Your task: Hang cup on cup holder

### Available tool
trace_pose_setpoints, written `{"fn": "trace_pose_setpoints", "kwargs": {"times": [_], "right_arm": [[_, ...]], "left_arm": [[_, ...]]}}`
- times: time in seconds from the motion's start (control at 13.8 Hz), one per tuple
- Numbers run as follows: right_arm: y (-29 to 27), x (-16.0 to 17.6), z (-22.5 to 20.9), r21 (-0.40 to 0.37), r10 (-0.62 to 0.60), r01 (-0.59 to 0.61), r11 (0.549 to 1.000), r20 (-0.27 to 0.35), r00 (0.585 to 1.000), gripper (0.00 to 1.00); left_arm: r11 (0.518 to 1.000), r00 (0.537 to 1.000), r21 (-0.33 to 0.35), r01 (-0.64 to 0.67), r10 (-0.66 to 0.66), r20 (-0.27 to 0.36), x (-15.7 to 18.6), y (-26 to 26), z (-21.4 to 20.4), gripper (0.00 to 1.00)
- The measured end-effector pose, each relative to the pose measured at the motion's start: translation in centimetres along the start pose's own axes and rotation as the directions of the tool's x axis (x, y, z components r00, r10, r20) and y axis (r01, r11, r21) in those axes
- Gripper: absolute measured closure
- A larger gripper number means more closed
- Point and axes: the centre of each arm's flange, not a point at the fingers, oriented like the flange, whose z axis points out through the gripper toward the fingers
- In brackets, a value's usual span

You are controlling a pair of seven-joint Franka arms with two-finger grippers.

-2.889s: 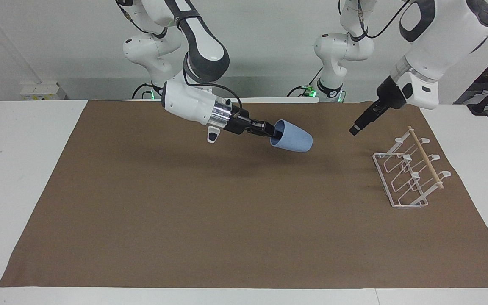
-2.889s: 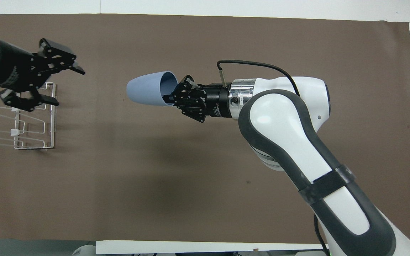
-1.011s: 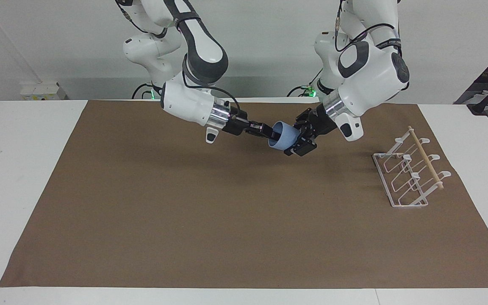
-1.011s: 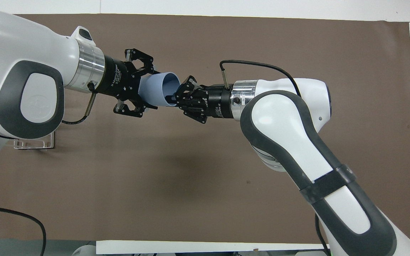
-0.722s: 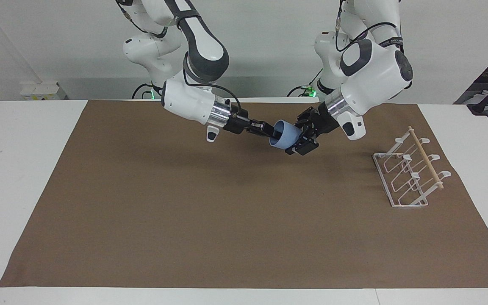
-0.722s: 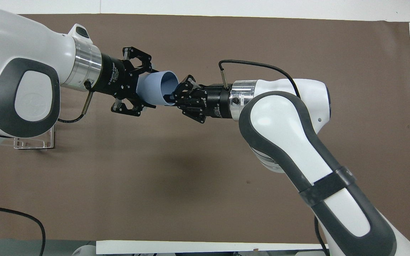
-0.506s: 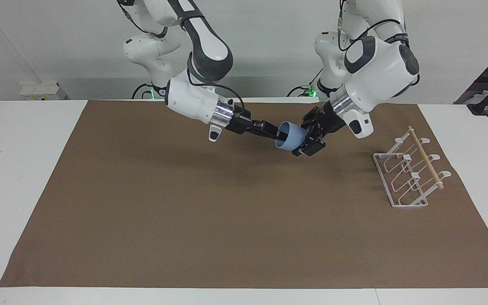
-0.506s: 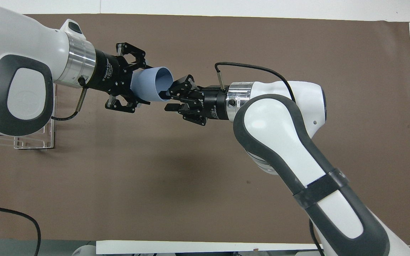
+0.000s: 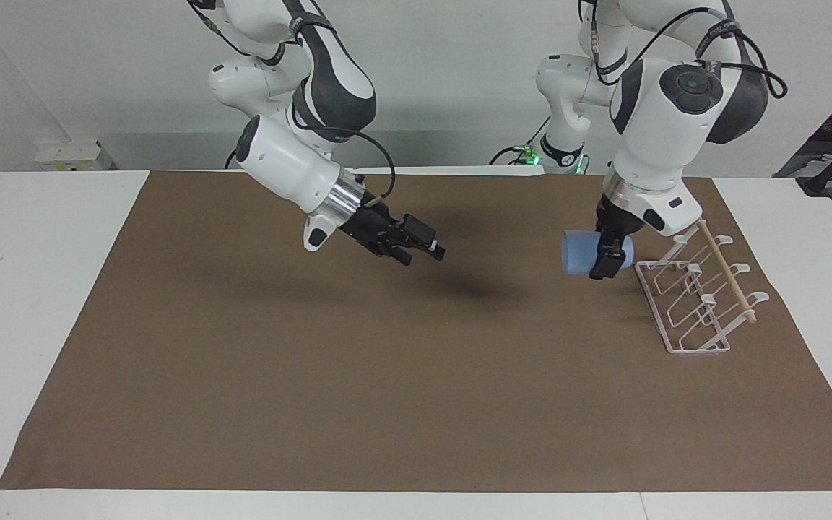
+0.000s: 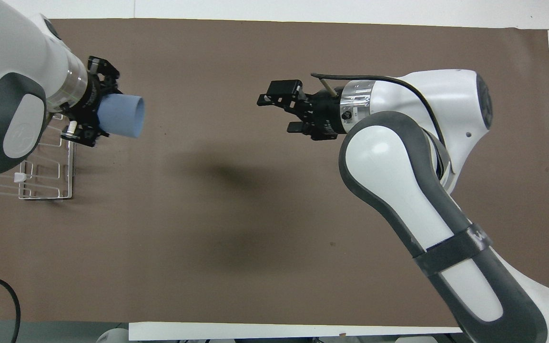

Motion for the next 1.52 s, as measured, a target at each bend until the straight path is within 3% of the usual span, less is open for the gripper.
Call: {"fn": "trace_pose_setpoints", "kwargs": {"times": [0.14,0.36,0.51,0.65,0.79,1.01,1.52], "right_arm": [[3.0,2.6,-3.1,-0.164,-0.087,0.079,0.983,-0.040,0.995,0.00],[8.3,5.5,-9.7,-0.440,-0.181,0.145,0.886,-0.042,0.983,0.00],[12.0,6.0,-15.4,-0.551,-0.199,0.177,0.816,0.021,0.980,0.00],[15.7,5.3,-21.3,-0.613,-0.173,0.198,0.765,0.100,0.980,0.00],[18.7,4.0,-26.4,-0.645,-0.132,0.206,0.736,0.161,0.978,0.00],[17.9,2.7,-30.6,-0.649,-0.105,0.199,0.734,0.181,0.978,0.00],[17.2,2.4,-30.0,-0.650,-0.110,0.216,0.729,0.201,0.973,0.00]], "left_arm": [[1.000,0.980,0.026,0.000,0.005,-0.198,3.7,-0.4,0.2,0.19],[0.998,0.883,0.061,0.001,0.028,-0.469,8.9,-0.8,0.3,0.19],[0.996,0.797,0.088,-0.013,0.064,-0.601,11.4,-0.9,0.9,0.19],[0.990,0.718,0.137,-0.030,0.117,-0.686,13.0,-0.9,2.4,0.19],[0.984,0.681,0.172,-0.036,0.150,-0.717,13.1,-0.8,3.9,0.19],[0.985,0.672,0.174,-0.021,0.142,-0.727,11.1,-0.6,6.7,0.19],[0.983,0.658,0.181,-0.007,0.141,-0.739,8.7,-0.7,8.6,0.19]]}}
